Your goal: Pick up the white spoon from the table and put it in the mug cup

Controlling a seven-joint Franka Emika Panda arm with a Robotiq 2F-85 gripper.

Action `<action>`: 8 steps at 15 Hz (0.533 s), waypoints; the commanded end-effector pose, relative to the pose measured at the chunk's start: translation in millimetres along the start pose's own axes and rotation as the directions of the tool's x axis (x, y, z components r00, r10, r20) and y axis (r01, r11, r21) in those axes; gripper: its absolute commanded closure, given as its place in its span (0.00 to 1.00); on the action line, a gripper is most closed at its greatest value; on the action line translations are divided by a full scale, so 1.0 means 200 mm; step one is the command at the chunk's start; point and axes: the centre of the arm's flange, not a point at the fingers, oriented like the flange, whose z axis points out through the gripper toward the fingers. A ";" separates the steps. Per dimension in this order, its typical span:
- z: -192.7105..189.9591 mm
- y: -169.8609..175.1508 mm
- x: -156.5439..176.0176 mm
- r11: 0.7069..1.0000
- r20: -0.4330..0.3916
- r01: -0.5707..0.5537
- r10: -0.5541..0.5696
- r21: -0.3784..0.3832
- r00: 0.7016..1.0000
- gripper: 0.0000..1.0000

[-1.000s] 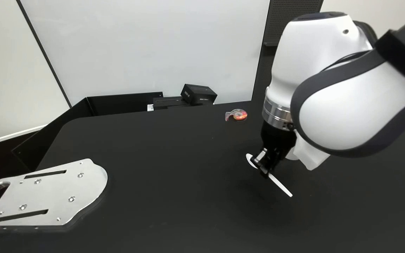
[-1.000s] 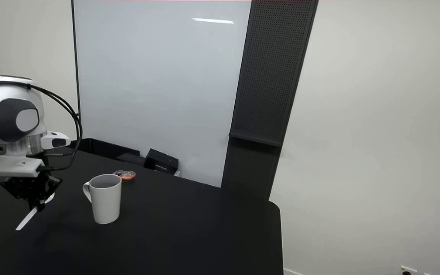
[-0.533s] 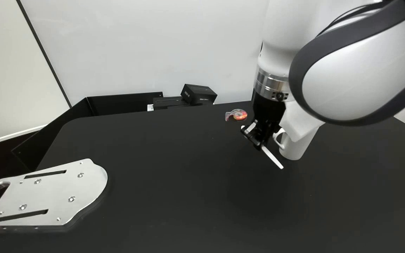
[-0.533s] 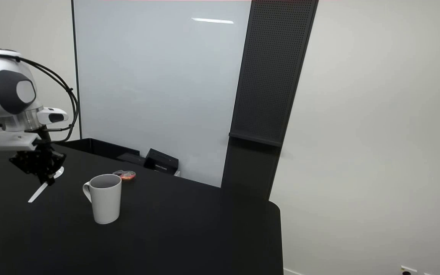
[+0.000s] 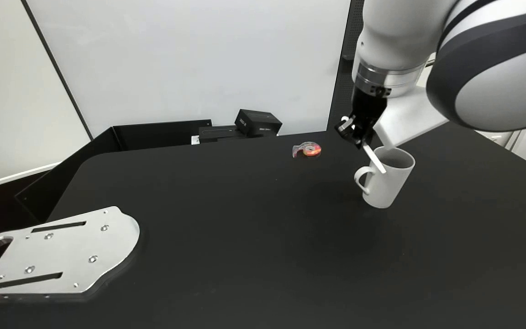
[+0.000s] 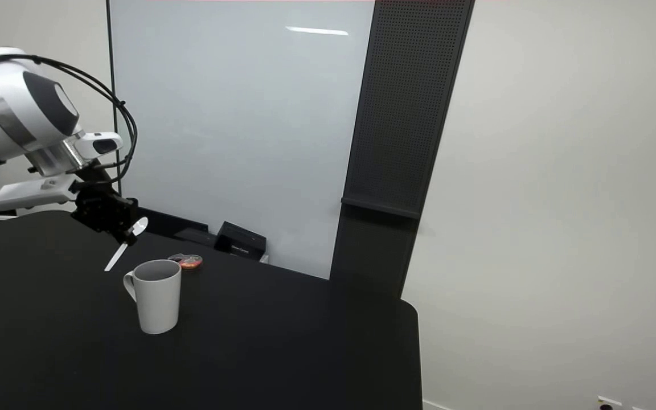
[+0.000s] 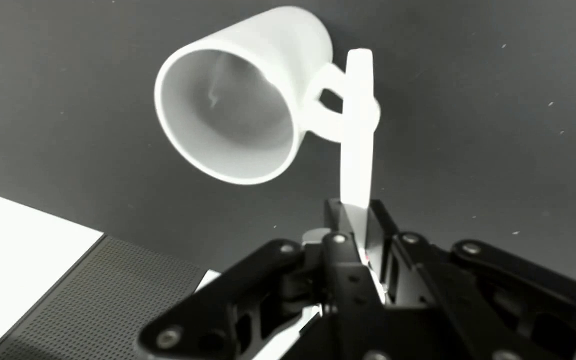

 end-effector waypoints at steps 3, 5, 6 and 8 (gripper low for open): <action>-0.13 0.06 0.01 0.984 -0.137 -0.156 0.143 -0.089 0.980 0.97; -0.13 0.10 0.00 0.974 -0.186 -0.211 0.193 -0.083 0.963 0.97; -0.13 0.12 0.00 0.968 -0.205 -0.235 0.214 -0.087 0.955 0.97; -0.12 0.16 -0.01 0.956 -0.246 -0.277 0.247 -0.097 0.937 0.97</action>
